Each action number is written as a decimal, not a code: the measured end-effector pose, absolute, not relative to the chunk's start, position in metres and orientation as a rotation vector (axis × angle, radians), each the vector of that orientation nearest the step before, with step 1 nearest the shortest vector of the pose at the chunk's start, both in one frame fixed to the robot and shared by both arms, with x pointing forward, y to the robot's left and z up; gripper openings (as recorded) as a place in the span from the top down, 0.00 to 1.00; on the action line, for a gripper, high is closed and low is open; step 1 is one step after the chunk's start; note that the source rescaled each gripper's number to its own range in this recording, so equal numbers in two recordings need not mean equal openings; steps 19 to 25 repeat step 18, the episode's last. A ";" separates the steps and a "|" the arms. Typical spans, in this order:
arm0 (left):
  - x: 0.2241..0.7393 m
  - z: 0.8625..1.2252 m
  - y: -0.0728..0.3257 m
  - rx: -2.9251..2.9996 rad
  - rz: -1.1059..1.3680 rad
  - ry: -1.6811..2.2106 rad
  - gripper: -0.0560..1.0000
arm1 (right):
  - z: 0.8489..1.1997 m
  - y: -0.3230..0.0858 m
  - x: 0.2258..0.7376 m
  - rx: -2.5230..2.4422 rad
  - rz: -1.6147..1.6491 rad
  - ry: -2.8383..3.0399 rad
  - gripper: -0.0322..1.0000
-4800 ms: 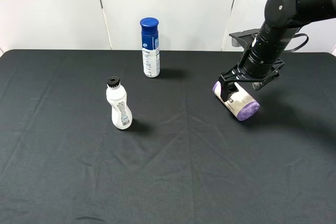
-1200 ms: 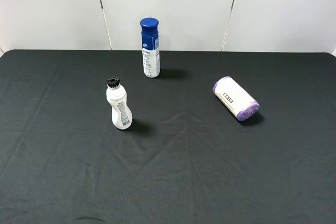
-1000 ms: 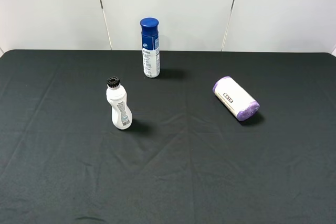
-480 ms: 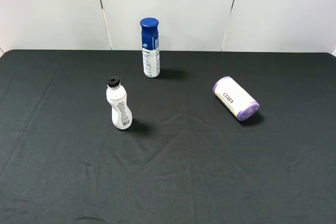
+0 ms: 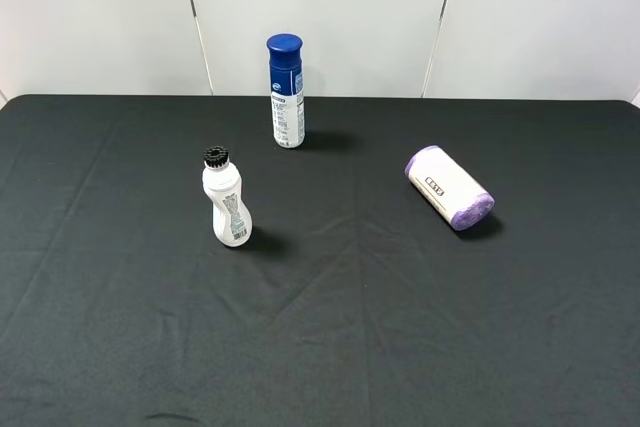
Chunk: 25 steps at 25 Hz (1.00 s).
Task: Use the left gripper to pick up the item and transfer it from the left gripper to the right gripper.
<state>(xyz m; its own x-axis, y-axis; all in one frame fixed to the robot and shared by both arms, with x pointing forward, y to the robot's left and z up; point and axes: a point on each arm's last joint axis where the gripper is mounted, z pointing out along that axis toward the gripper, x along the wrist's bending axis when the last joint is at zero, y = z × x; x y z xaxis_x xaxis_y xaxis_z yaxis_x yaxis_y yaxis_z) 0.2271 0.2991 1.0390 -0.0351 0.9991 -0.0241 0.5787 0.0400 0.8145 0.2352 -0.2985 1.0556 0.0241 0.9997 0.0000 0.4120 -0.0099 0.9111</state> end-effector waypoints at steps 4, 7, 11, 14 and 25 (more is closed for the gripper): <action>0.227 1.039 0.299 1.607 0.845 1.685 0.00 | 1.056 -0.298 0.235 1.530 0.963 1.493 0.00; 0.227 1.039 0.299 1.607 0.845 1.685 0.00 | 1.056 -0.298 0.235 1.530 0.963 1.493 0.00; 0.227 1.039 0.299 1.607 0.845 1.685 0.00 | 1.056 -0.298 0.235 1.530 0.963 1.493 0.00; 0.227 1.039 0.299 1.607 0.845 1.685 0.00 | 1.056 -0.298 0.235 1.530 0.963 1.493 0.00; 0.227 1.039 0.299 1.608 0.845 1.685 0.00 | 1.056 -0.298 0.235 1.530 0.963 1.493 0.00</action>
